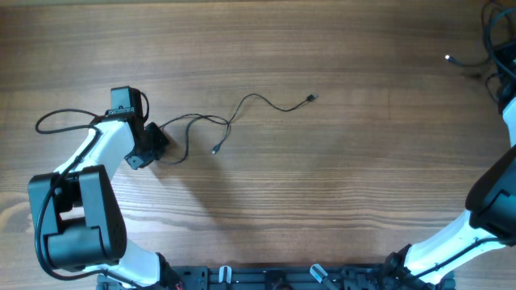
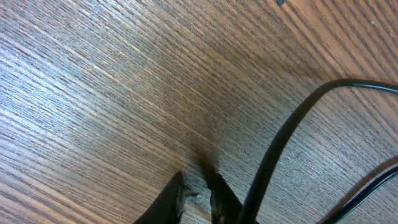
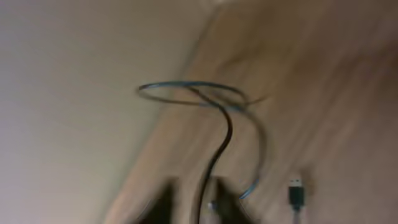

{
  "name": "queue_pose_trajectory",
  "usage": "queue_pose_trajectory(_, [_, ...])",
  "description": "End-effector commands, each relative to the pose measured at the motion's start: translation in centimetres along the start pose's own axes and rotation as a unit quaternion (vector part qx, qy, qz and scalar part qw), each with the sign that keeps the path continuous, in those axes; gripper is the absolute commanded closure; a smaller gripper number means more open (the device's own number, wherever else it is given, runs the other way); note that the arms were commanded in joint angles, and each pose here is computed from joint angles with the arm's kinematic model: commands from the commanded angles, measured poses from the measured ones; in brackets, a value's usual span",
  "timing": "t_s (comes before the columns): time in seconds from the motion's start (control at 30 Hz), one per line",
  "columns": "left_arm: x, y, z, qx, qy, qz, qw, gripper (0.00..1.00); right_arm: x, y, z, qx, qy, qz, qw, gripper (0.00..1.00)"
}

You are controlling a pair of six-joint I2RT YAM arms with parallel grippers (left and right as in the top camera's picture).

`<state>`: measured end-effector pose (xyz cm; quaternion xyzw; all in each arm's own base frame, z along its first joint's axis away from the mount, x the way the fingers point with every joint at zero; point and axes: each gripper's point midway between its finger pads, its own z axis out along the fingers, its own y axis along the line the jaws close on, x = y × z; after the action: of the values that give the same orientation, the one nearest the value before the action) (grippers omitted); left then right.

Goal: Untangle cables

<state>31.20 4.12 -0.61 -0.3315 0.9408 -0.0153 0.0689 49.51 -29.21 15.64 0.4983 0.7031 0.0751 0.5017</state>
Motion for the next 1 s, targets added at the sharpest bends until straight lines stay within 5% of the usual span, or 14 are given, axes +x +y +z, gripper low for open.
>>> queue_pose_trajectory(0.0, [3.3, 1.2, 2.9, -0.017, 0.062, -0.006, 0.998, 0.84, 2.6, -1.8, 1.7, 0.033, 0.024, -0.048, 0.998, 0.00])
queue_pose_trajectory(0.17, [4.1, -0.3, 2.7, 0.027, 0.086, -0.008, 0.996, 0.92, 4.3, 3.9, -0.9, -0.093, 0.097, -0.069, 0.989, 0.00])
queue_pose_trajectory(0.23, [4.3, -3.6, 1.8, 0.116, 0.109, 0.007, 0.987, 0.93, 3.4, 6.5, -4.1, -0.111, 0.097, -0.085, 0.985, 0.00])
queue_pose_trajectory(0.37, [3.8, -15.3, -6.3, 0.431, 0.097, 0.120, 0.889, 0.96, 6.3, 9.7, -11.5, -0.106, 0.161, -0.119, 0.974, 0.00])
queue_pose_trajectory(0.5, [7.2, -19.0, -8.2, 0.460, 0.104, 0.184, 0.862, 0.92, 14.1, 8.9, -14.0, -0.065, 0.287, -0.137, 0.946, 0.00])
queue_pose_trajectory(0.53, [8.8, -19.7, -7.9, 0.449, 0.112, 0.203, 0.863, 0.80, 17.3, 9.0, -15.0, -0.063, 0.327, -0.169, 0.928, 0.00])
queue_pose_trajectory(0.7, [11.5, -21.8, -7.4, 0.415, 0.100, 0.231, 0.875, 0.60, 28.7, 12.3, -19.1, -0.138, 0.404, -0.314, 0.848, 0.00])
queue_pose_trajectory(0.77, [11.0, -23.1, -9.5, 0.457, 0.094, 0.229, 0.854, 0.32, 32.7, 12.6, -20.4, -0.146, 0.433, -0.336, 0.823, 0.00])
queue_pose_trajectory(0.8, [10.0, -23.7, -10.9, 0.478, 0.069, 0.234, 0.844, 0.00, 34.7, 12.8, -20.9, -0.150, 0.447, -0.345, 0.812, 0.00])
queue_pose_trajectory(0.87, [7.3, -23.5, -11.9, 0.474, 0.015, 0.223, 0.852, 0.00, 37.1, 12.8, -21.3, -0.143, 0.465, -0.339, 0.805, 0.00])
queue_pose_trajectory(0.97, [1.7, -17.9, -8.3, 0.309, -0.081, 0.137, 0.938, 0.00, 40.0, 12.6, -21.7, -0.138, 0.485, -0.343, 0.792, 0.00])
